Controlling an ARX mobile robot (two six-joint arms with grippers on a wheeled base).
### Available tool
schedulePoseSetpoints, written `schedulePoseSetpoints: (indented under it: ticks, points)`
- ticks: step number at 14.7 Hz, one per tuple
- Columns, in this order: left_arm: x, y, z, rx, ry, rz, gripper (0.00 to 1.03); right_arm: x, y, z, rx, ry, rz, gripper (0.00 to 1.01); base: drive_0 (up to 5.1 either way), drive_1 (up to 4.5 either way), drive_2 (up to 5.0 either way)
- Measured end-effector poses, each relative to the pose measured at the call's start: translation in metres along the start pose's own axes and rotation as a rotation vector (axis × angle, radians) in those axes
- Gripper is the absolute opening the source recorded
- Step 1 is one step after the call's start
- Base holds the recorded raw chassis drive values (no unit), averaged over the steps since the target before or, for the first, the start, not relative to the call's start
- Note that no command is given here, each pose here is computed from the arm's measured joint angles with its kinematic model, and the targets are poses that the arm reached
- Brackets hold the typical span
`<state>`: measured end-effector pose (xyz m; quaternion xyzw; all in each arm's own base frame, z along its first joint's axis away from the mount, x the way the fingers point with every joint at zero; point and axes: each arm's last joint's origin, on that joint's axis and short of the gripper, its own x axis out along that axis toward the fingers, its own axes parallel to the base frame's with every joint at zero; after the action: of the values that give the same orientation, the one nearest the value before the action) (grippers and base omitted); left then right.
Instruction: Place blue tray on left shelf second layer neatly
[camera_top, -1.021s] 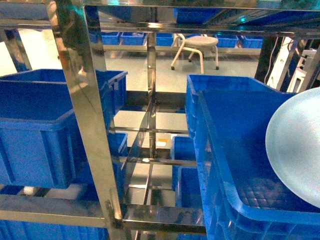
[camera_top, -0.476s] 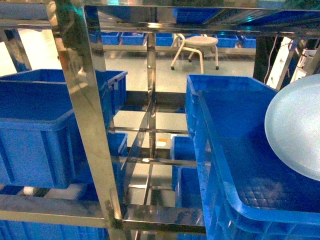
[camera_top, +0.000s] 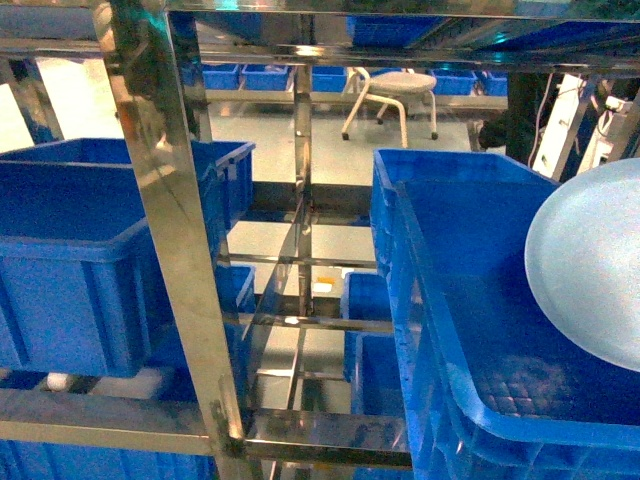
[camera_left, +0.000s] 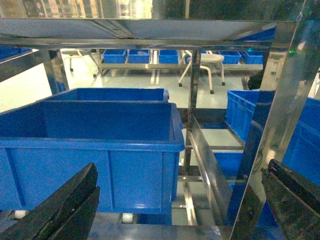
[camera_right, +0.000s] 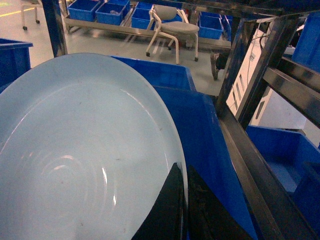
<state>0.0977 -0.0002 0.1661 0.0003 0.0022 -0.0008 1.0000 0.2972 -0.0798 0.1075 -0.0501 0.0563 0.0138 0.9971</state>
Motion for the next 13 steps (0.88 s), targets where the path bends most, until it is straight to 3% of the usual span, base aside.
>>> schedulePoseSetpoints:
  ticks: [1, 2, 7, 9, 13]
  points:
    - [0.000, 0.000, 0.000, 0.000, 0.000, 0.000, 0.98, 0.000, 0.000, 0.000, 0.000, -0.001, 0.000, 0.02, 0.0, 0.00, 0.0]
    - [0.000, 0.000, 0.000, 0.000, 0.000, 0.000, 0.98, 0.000, 0.000, 0.000, 0.000, -0.001, 0.001, 0.11, 0.0, 0.00, 0.0]
    - [0.000, 0.000, 0.000, 0.000, 0.000, 0.000, 0.98, 0.000, 0.000, 0.000, -0.001, -0.002, 0.000, 0.77, 0.0, 0.00, 0.0]
    - [0.000, 0.000, 0.000, 0.000, 0.000, 0.000, 0.98, -0.015, 0.003, 0.003, 0.009, 0.013, 0.003, 1.00, 0.0, 0.00, 0.0]
    - [0.000, 0.000, 0.000, 0.000, 0.000, 0.000, 0.98, -0.046, 0.012, 0.013, 0.009, -0.005, 0.017, 0.98, 0.0, 0.00, 0.0]
